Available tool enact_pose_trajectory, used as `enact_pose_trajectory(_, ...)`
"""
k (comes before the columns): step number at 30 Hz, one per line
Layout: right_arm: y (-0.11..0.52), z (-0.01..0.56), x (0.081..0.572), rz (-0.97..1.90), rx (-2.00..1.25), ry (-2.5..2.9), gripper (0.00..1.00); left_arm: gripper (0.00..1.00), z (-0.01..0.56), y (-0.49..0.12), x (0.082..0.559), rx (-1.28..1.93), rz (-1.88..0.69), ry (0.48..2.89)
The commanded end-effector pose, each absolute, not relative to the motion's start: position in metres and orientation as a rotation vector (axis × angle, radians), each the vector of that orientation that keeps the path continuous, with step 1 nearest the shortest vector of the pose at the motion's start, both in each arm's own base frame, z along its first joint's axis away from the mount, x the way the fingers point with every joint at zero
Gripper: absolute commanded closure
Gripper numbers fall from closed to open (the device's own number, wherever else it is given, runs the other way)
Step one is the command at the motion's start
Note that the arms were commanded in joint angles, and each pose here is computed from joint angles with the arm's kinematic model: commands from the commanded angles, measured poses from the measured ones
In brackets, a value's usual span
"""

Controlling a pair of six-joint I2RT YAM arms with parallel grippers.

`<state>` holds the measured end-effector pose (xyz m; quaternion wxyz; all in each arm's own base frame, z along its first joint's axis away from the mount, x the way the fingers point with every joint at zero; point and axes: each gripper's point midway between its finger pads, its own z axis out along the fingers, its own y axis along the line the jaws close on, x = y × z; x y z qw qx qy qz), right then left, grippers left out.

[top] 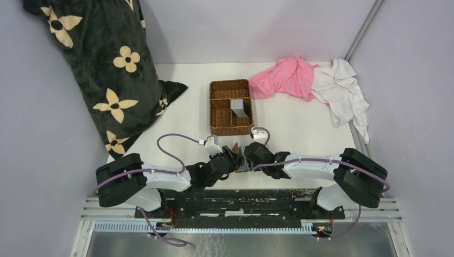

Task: Put the credit cards into the card holder

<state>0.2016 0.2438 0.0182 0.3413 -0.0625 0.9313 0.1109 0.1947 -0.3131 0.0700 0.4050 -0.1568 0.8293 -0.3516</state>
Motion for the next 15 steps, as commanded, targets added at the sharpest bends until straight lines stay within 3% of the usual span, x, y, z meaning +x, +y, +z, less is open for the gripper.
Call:
enact_pose_trajectory(1, 0.238, 0.029, 0.214, 0.176, -0.207, 2.362, 0.46, 0.5, 0.079, -0.318, 0.201, -0.347, -0.869, 2.053)
enact_pose_trajectory(15, 0.247, 0.052, 0.233, 0.153, -0.244, 2.227, 0.47, 0.5, 0.079, -0.318, 0.203, -0.341, -0.858, 2.04)
